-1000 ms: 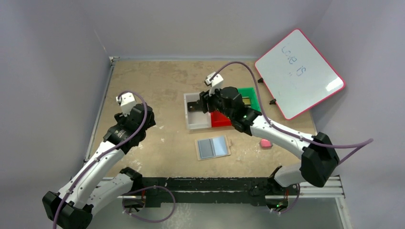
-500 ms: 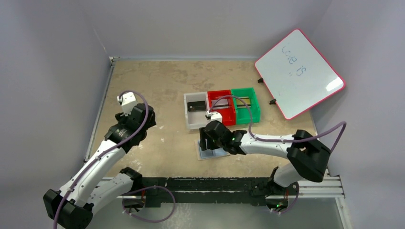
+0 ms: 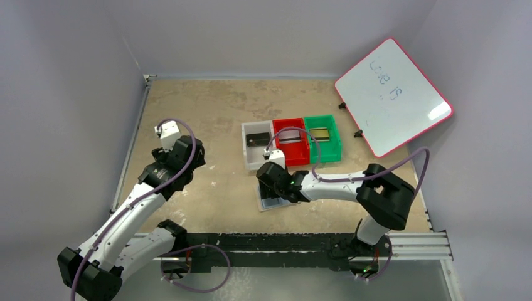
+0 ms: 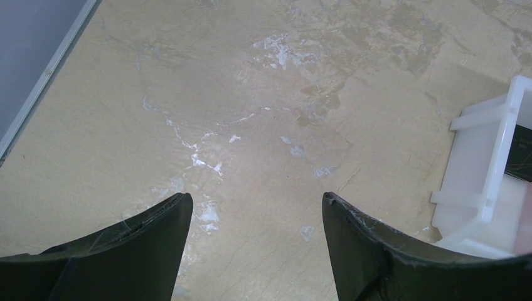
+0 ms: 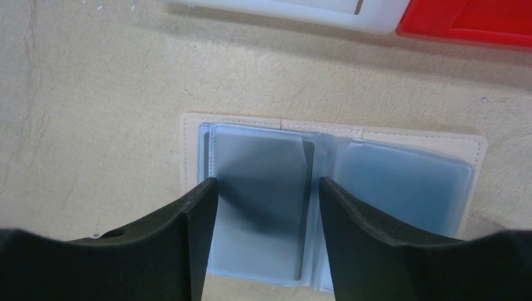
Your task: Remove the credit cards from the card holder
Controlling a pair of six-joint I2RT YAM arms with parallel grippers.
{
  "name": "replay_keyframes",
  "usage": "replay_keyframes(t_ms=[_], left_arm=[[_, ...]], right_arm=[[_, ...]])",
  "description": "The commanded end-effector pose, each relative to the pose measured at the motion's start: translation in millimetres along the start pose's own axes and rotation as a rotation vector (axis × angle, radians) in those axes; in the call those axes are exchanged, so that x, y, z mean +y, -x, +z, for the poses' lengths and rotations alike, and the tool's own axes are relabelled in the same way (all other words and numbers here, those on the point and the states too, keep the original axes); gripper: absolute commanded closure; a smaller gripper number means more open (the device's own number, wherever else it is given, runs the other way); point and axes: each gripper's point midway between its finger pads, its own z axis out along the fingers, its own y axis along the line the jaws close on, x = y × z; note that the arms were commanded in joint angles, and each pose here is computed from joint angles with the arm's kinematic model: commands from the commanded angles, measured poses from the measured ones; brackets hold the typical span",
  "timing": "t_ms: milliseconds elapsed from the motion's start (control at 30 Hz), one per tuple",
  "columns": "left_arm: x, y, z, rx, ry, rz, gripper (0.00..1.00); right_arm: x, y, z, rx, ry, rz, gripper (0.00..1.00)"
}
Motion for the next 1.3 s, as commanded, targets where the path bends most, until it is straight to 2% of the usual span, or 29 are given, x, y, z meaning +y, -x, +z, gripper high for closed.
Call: replay_keyframes(t_ms=[0,133,233,533,800,1000,1133,1267], left_arm=[[-0.4,8.0,-0.8,-0.024,0.001,-0.021,0.25],[-0.6,8.8,-1.3,-0.026,-0.001,-0.024,0.25],[-0.4,9.3,-1.9,-0.028,-0.003,-0.026,0.25],[-1.5,7.7,-1.2,-0.023,-0.007,-0.023,0.25],[-18.9,-3.8,1.2,0.027,-0.093,0.003,0.25],[-39.7,-16.2,2.6,0.099,-0.175,0.031,0.26],[-75.2,-39.1,-3.1,0.187,-0.363,-0.043,0.26],[-122.0,-66.9,-19.5,0.302,-0.629,-0.170,0.29]], right_arm=[[-15.7,-12.8,7.2,0.021,-0.130,-0.035,0.39],[-20.8,-19.6,9.6,0.028,-0.200,-0.081,0.43],[-20.6,-21.2,11.3,0.027,-0.211,-0.093,0.51],[-13.5,-30.0,12.3,0.051,-0.158,-0.067,0.70],[1.7,-25.7,15.0,0.038,-0.019,0.012,1.00],[-1.8,-18.3,17.1,0.040,0.107,0.127,1.00],[-0.2,-11.9,12.5,0.034,0.237,0.211,1.00],[-8.3,-13.4,11.7,0.026,0.271,0.288,1.00]])
